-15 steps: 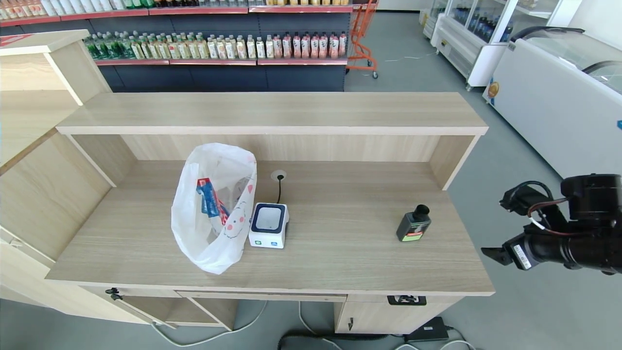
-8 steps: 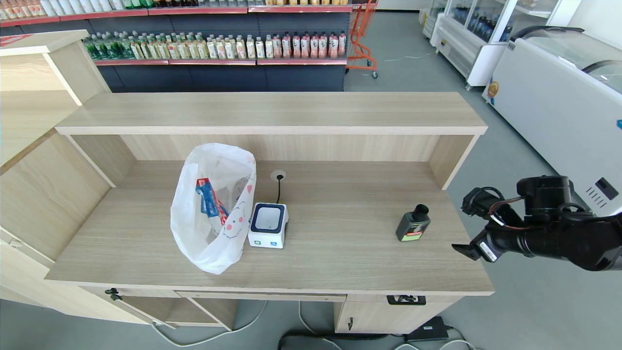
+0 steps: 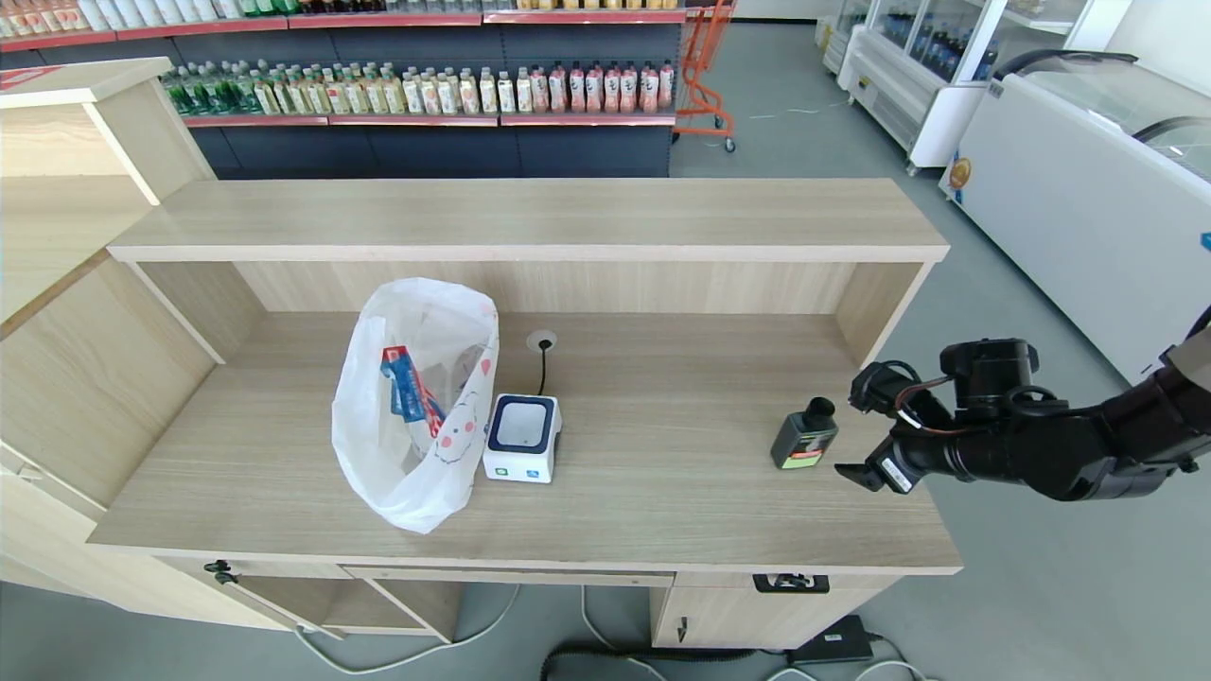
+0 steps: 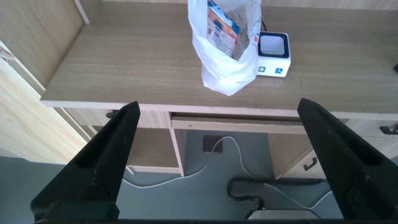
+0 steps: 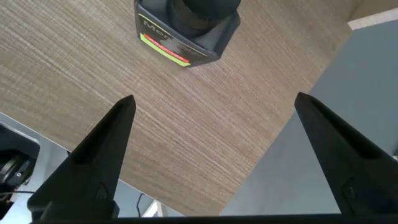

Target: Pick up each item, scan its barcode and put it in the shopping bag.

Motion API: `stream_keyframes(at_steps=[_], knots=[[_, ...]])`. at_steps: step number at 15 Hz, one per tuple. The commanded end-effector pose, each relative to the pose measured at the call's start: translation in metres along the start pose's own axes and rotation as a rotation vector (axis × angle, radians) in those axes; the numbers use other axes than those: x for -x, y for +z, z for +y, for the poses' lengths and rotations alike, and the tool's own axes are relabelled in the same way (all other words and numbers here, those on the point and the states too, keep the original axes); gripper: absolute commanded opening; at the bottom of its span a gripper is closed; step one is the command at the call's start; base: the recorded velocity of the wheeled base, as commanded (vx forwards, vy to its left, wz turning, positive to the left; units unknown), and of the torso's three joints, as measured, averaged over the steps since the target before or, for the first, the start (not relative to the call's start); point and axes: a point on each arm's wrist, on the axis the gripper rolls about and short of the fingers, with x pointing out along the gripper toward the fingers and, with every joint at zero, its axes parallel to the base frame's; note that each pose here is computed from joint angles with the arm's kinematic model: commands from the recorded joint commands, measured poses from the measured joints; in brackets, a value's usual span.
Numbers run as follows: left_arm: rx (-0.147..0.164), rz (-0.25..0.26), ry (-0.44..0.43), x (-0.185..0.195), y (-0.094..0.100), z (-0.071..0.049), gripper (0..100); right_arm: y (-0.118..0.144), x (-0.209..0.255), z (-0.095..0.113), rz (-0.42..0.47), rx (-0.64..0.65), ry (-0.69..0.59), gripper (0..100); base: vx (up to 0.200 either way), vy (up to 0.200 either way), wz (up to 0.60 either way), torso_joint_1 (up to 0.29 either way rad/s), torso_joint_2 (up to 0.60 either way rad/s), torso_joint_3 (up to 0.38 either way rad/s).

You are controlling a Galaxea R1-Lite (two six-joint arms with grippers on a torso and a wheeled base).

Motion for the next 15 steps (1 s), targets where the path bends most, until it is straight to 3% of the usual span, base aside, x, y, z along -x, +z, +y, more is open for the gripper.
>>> stream_keyframes(at_steps=[1,15], knots=[[0.000,-0.001,0.001,0.000,0.000,0.000,100,0.000,-0.013,0.003,-0.005,0.004,0.025,100,0.000,0.000,0.00,0.000,0.00,0.000],[0.000,-0.001,0.001,0.000,0.000,0.000,100,0.021,-0.069,0.017,-0.085,0.040,0.086,100,0.000,0.000,0.00,0.000,0.00,0.000]])
